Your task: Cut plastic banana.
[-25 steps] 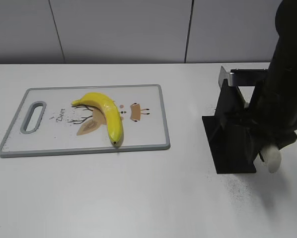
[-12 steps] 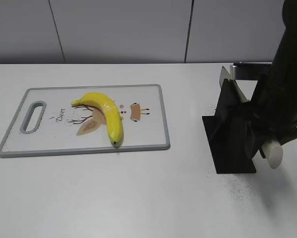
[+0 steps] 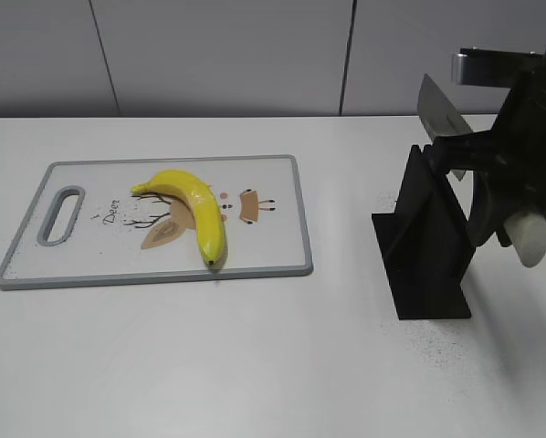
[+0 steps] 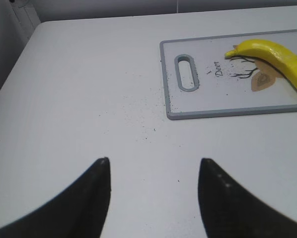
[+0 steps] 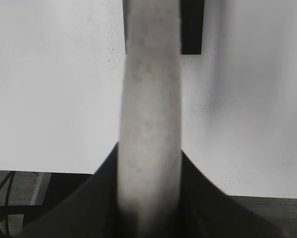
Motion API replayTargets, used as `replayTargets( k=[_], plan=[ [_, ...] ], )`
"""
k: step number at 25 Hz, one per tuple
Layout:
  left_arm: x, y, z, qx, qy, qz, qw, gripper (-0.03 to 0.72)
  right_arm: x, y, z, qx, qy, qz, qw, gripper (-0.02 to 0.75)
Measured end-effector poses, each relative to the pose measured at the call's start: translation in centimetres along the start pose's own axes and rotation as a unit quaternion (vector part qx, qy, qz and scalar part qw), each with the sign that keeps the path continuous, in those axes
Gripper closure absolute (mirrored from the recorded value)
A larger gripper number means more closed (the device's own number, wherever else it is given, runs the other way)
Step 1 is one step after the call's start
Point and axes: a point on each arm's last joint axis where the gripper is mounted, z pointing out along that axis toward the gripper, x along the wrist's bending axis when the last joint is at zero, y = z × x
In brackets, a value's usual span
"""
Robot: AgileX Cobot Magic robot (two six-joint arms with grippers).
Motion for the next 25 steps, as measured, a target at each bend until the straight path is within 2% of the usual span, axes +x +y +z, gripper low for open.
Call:
replayTargets(
  k=[4,7,12,16,20,23,25],
  plan=[
    [0.0,0.0,0.0,-0.001,0.0,0.0,1.0,0.143,0.3,0.1,-1.9,-0.025,0.01,-0.012,1.0,0.543],
    [0.0,0.1,0.0,-0.005,0.001,0.004,1.0,0.143,0.8,0.8,-3.8,-0.056,0.013,-0.073,0.996,0.543],
    [0.4,2.8,0.8,-0.002,0.002,0.032,0.999,0.143,1.7,3.9,-6.5,-0.122,-0.022,-0.185,0.975,0.543],
    [0.9,5.5,3.1,0.016,-0.005,0.048,0.999,0.143,3.0,7.0,-6.9,-0.145,-0.038,-0.276,0.949,0.543],
    [1.0,7.9,6.2,0.042,-0.032,0.079,0.996,0.143,4.1,9.7,-6.2,-0.15,-0.052,-0.359,0.92,0.543],
    [1.1,10.2,8.6,0.063,-0.056,0.12,0.989,0.143,4.7,11.3,-5.2,-0.146,-0.061,-0.425,0.891,0.543],
    [1.2,12.1,10.2,0.072,-0.074,0.16,0.982,0.143,5.0,12.1,-4.6,-0.14,-0.069,-0.485,0.86,0.543]
  ],
)
